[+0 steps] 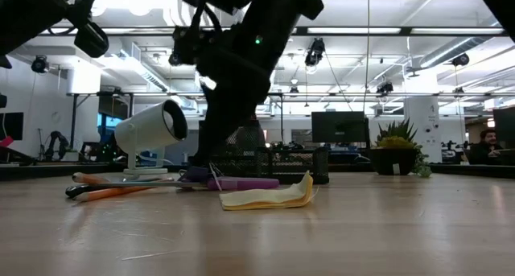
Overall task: Pick and place office supplies into organizer
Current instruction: Put the black binder clip into the black desk organizer
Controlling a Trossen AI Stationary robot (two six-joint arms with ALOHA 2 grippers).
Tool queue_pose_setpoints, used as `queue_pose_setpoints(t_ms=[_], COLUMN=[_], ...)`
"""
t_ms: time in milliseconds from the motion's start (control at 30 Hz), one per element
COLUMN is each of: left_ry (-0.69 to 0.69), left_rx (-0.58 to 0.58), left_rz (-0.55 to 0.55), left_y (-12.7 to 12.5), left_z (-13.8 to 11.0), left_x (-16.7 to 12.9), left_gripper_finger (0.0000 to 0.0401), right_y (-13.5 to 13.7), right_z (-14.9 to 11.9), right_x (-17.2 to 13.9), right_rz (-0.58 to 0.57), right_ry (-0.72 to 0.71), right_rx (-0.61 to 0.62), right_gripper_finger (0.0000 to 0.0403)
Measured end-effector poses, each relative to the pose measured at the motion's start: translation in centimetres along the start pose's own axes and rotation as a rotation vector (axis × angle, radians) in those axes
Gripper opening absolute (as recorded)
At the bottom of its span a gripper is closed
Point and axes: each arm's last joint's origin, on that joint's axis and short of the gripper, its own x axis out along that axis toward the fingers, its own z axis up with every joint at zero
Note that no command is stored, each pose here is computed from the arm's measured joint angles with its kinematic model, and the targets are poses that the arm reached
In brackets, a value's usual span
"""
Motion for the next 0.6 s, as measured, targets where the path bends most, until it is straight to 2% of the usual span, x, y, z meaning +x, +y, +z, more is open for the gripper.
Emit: queue_pose_setpoints(t_ms=[200, 367, 600], left_ry=[0.001, 0.000, 0.000], left_rx=[0.000, 0.000, 0.000], left_rz=[0.001, 0.000, 0.001], left_y=[0.0, 0.0, 0.0], left_z=[0.0, 0.0, 0.0], left_x=[0.0, 0.0, 0.0], left_gripper_finger=[0.0109, 0.0109, 0.0109], right_y=[0.2, 0.1, -0.5], right_z=[0.0, 0.0, -0.4], right_x=[0.9, 0.9, 1.3], right_rz=[0.004, -0.051, -0.064], right_ry=[-0.016, -0.022, 0.001], right_rx=[0.098, 0.095, 0.095], right_gripper_finger=[0.0184, 0.0179, 0.0164])
